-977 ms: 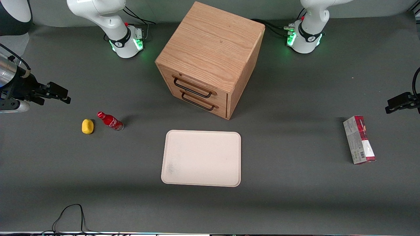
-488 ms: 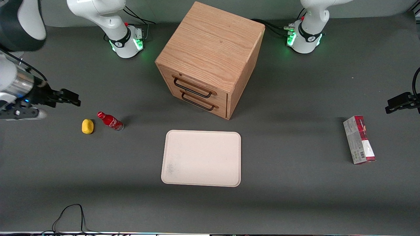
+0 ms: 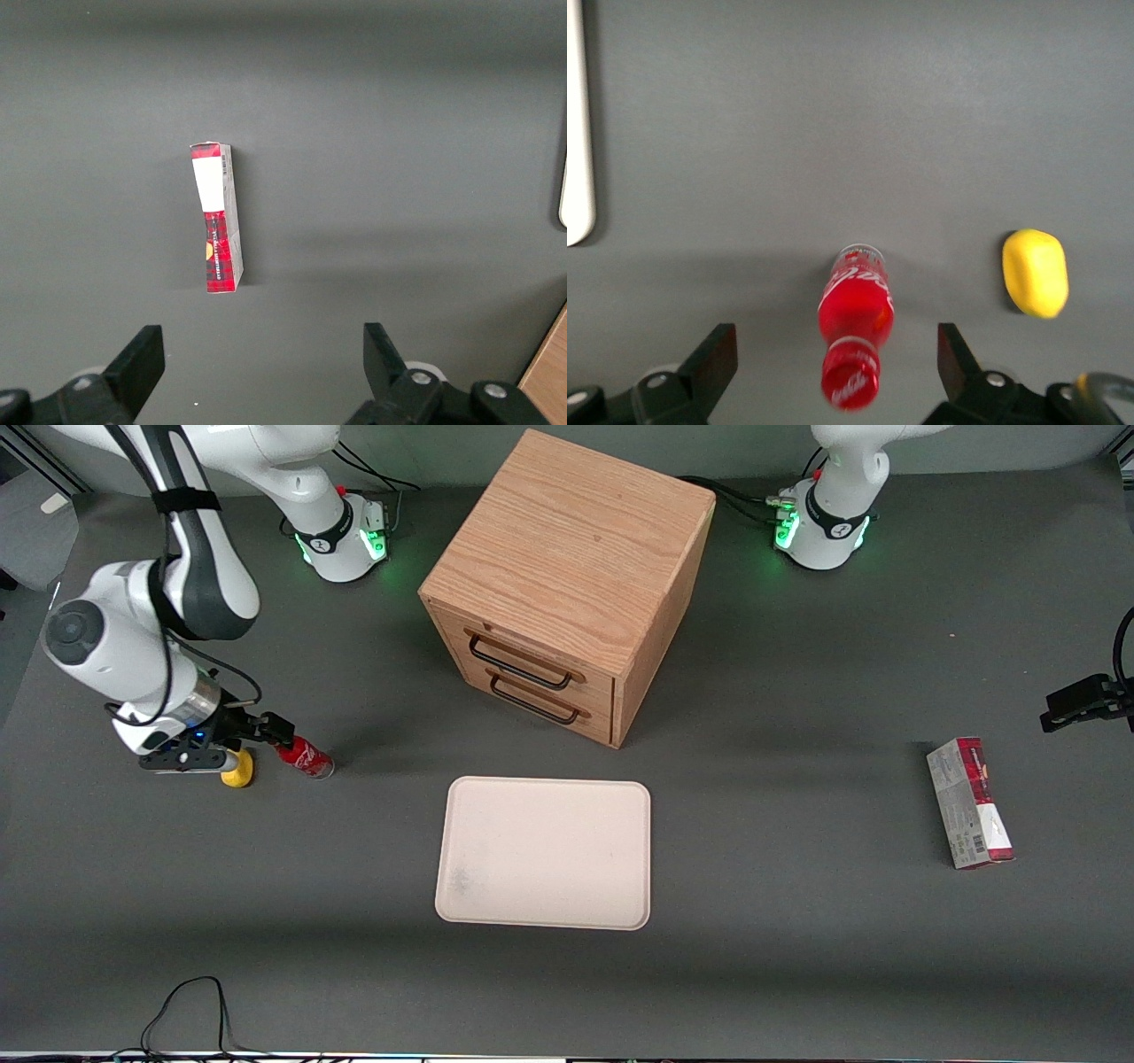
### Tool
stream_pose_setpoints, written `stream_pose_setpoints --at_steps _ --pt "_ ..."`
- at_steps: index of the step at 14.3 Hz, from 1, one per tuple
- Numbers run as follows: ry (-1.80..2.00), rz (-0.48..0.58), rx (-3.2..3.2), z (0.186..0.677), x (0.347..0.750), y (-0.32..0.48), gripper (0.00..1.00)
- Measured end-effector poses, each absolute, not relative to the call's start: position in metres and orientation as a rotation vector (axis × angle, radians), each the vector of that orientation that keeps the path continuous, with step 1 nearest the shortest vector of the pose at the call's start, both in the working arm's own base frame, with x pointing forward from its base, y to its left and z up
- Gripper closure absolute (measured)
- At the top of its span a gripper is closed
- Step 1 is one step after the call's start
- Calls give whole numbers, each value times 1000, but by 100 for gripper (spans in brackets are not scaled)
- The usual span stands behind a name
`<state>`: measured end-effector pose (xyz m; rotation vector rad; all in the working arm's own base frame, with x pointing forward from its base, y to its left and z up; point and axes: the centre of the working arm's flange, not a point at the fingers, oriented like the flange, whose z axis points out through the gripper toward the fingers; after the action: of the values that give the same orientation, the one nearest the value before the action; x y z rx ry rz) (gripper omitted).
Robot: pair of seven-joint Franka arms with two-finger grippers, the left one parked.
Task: Place coke bottle on tray
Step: 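Close the right gripper around the bottle's body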
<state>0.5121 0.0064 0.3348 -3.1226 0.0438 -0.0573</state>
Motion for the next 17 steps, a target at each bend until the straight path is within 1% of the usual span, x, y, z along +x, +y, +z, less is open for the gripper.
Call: stream_pose_setpoints --at_steps 3,6,8,9,11,12,14,17 --pt "37 -37 -3125 311 496 6 0" --pt "6 -32 -3125 310 495 6 0" --pt "-1 -32 -3125 310 495 6 3" --pt "-1 -32 -3125 310 495 5 11" --pt "1 -32 -3125 310 495 4 32" --pt "2 -32 -3125 310 495 4 45" --pt "6 -37 -3125 311 495 2 66" --pt "8 -46 -3125 314 498 2 66"
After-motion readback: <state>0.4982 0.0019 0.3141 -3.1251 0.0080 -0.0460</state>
